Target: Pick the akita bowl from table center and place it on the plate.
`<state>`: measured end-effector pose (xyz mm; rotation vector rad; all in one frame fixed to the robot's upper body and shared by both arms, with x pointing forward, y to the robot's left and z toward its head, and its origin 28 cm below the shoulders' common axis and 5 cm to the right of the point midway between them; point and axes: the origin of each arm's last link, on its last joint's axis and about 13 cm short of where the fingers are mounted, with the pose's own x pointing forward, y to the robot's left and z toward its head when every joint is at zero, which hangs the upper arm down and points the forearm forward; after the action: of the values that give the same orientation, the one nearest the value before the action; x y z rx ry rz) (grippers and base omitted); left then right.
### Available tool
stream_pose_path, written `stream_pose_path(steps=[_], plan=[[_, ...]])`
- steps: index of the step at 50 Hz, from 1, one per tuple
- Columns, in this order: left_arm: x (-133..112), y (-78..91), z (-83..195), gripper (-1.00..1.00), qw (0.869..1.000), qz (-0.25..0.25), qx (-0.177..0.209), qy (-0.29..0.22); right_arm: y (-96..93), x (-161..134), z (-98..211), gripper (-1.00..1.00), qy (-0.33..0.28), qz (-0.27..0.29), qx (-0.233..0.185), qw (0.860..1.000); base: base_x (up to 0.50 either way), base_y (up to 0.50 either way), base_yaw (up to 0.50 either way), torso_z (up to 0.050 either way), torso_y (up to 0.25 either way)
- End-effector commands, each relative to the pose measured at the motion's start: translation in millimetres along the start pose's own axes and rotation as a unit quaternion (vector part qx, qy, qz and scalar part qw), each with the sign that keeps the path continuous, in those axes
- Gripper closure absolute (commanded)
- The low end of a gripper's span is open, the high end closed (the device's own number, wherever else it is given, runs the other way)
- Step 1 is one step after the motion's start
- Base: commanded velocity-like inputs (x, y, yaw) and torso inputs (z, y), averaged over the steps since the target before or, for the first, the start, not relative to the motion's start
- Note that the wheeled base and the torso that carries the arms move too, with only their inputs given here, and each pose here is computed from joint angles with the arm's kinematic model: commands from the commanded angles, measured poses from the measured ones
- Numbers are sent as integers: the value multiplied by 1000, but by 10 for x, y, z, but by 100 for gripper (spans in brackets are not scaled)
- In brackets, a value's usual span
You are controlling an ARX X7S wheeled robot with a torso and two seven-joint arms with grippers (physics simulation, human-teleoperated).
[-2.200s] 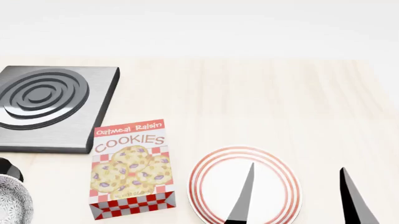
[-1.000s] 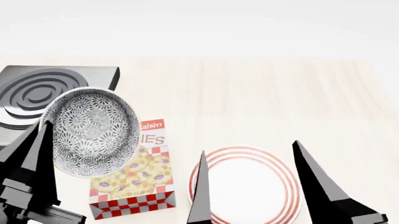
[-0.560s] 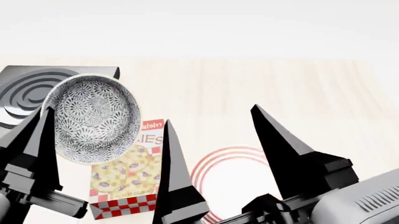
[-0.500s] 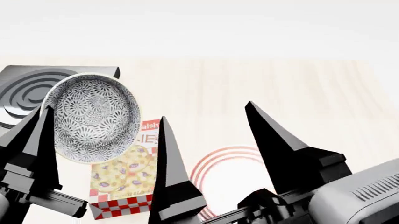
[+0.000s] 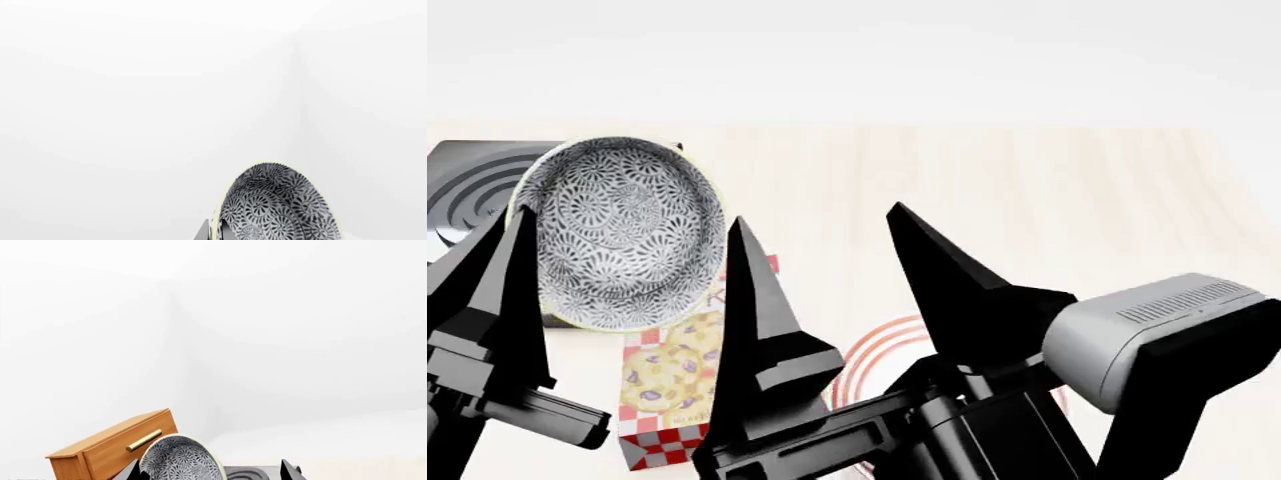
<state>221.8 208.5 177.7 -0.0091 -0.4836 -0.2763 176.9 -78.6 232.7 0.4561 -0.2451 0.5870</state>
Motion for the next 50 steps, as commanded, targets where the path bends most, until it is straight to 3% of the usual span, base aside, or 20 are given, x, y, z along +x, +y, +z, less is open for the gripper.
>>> stream_pose_path(steps=[1,50], plan=[[87,33,96,100,999,10,-4,-33,18,138,-61,-100,-7,30,22,999,0,0,0,0,0],[93,25,220,100,999,-10,-8,-51,-143,602,-225,-100,67,65,73,993,0,0,0,0,0]])
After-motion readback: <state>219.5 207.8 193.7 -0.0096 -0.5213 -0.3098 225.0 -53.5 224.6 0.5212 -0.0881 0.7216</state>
